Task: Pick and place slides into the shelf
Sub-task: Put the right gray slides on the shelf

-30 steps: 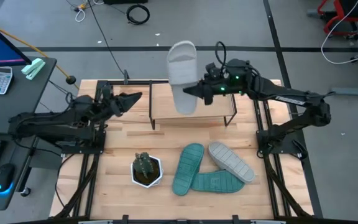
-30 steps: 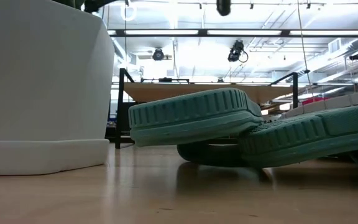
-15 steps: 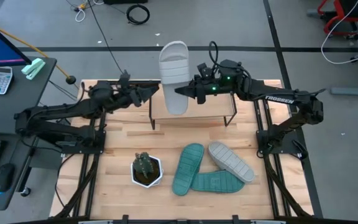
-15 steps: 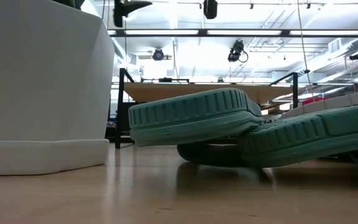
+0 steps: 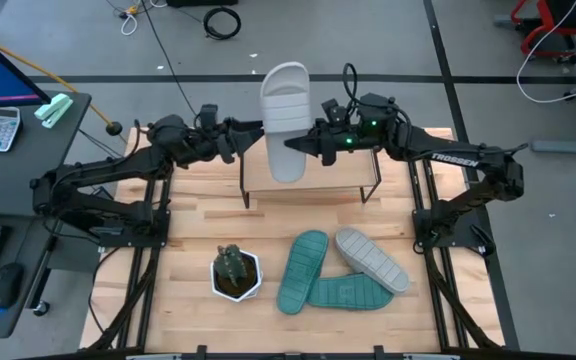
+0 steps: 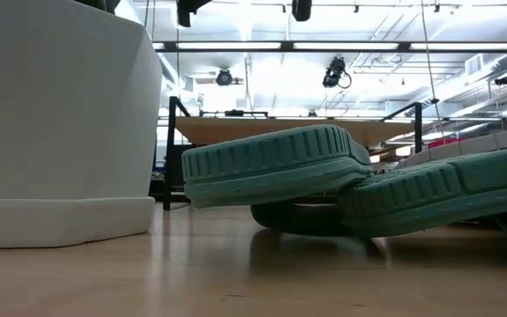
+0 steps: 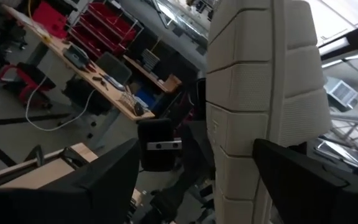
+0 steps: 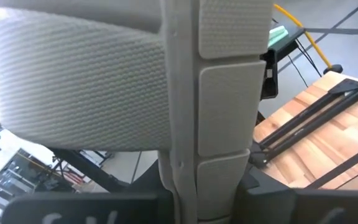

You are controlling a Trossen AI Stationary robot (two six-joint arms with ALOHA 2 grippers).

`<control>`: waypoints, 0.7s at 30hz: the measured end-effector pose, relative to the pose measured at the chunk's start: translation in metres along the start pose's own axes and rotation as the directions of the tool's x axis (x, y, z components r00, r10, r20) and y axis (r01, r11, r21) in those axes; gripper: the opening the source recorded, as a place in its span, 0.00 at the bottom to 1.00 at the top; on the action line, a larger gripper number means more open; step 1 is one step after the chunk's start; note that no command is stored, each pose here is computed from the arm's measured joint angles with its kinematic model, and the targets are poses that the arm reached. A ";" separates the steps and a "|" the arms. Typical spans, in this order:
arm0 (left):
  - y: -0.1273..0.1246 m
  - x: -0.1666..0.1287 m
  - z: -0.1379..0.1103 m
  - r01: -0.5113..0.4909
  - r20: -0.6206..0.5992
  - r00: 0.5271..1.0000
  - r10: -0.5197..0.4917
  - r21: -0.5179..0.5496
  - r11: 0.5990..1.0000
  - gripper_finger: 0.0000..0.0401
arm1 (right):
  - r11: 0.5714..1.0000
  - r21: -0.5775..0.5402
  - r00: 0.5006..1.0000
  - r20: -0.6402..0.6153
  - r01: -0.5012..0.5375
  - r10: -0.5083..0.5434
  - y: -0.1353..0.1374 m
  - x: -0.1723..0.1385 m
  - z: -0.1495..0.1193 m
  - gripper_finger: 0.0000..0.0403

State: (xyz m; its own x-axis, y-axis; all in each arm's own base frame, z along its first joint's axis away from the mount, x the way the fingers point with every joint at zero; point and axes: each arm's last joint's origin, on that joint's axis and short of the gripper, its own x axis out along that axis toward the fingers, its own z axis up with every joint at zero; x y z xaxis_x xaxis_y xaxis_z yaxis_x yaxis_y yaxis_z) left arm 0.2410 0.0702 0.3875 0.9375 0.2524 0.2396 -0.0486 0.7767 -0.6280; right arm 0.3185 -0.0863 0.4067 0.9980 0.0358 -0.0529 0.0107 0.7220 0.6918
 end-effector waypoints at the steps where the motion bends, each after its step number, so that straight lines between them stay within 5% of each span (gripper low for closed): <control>1: 0.000 0.000 0.000 0.004 -0.002 1.000 -0.004 -0.001 1.000 0.83 | 1.000 -0.001 1.000 -0.001 0.001 -0.001 0.000 -0.001 0.000 0.17; 10: -0.006 -0.001 0.004 0.095 -0.010 0.995 -0.095 0.000 0.995 0.92 | 0.998 0.005 0.998 0.003 0.070 -0.070 -0.004 -0.018 0.008 0.17; 21: 0.009 -0.002 0.017 0.029 0.044 0.999 -0.030 0.024 0.999 0.93 | 1.000 0.025 0.999 -0.043 0.016 -0.015 0.002 -0.016 0.003 0.17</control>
State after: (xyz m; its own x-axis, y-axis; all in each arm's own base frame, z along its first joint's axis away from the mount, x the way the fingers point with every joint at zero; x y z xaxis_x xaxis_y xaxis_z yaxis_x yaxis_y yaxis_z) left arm 0.2325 0.0867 0.3937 0.9224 0.2545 0.2906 -0.0300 0.7972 -0.6029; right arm 0.3027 -0.0871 0.4111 0.9940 0.0547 -0.0943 0.0284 0.7049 0.7087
